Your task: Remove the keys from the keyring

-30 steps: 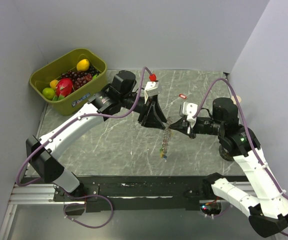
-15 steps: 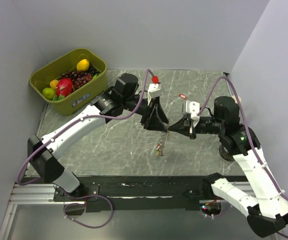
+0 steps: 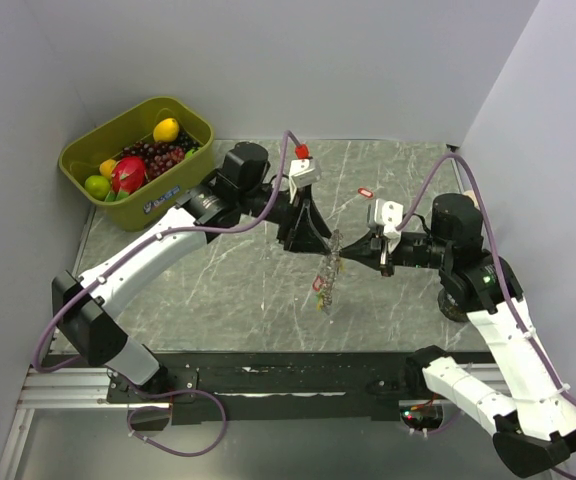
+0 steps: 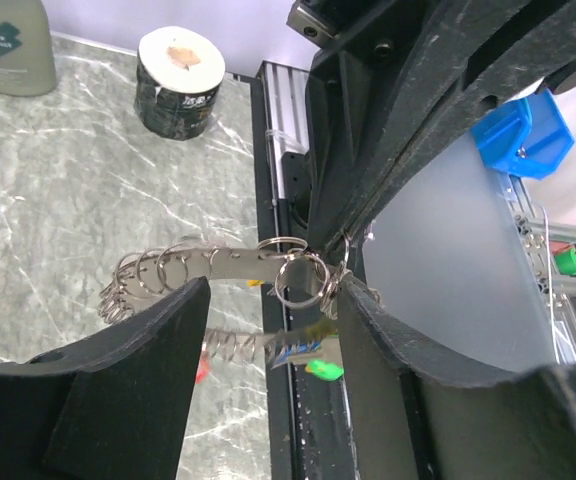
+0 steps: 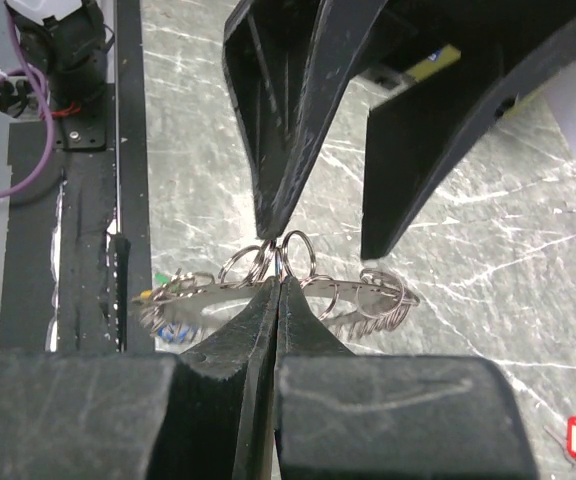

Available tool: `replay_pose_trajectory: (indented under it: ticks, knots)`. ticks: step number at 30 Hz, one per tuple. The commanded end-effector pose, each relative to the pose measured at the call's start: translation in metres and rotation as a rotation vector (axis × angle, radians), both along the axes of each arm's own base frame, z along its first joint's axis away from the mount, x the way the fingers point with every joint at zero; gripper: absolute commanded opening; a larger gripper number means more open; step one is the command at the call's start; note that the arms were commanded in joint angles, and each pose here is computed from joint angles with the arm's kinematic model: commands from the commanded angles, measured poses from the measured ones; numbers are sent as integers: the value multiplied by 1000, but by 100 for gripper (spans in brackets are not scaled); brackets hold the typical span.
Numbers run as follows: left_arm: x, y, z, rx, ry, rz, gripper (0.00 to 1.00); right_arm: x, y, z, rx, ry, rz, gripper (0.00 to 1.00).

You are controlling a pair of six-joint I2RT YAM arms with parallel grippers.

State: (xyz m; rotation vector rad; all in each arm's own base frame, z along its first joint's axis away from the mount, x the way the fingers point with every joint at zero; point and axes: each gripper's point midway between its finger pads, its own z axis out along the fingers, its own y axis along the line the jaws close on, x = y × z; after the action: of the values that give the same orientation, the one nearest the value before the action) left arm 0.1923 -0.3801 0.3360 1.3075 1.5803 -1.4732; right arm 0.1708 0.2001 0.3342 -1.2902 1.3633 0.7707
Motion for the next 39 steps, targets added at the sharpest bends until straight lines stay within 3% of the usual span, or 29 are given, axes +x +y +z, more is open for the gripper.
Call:
replay_pose_trajectory:
  ticks: [1,11,29,39]
  knots:
    - [-17,9,32,-81,-62,-66,58,12,1,16,32,-63,-29,0]
    - [-34,6,27,-84,-52,-158,38,13,7,13,40,-9,5,0]
    - [-48,16,49,-116,-73,-233,40,24,2,6,32,-29,-64,0]
    - [-52,14,40,-112,-33,-265,40,24,3,9,40,-24,-54,0]
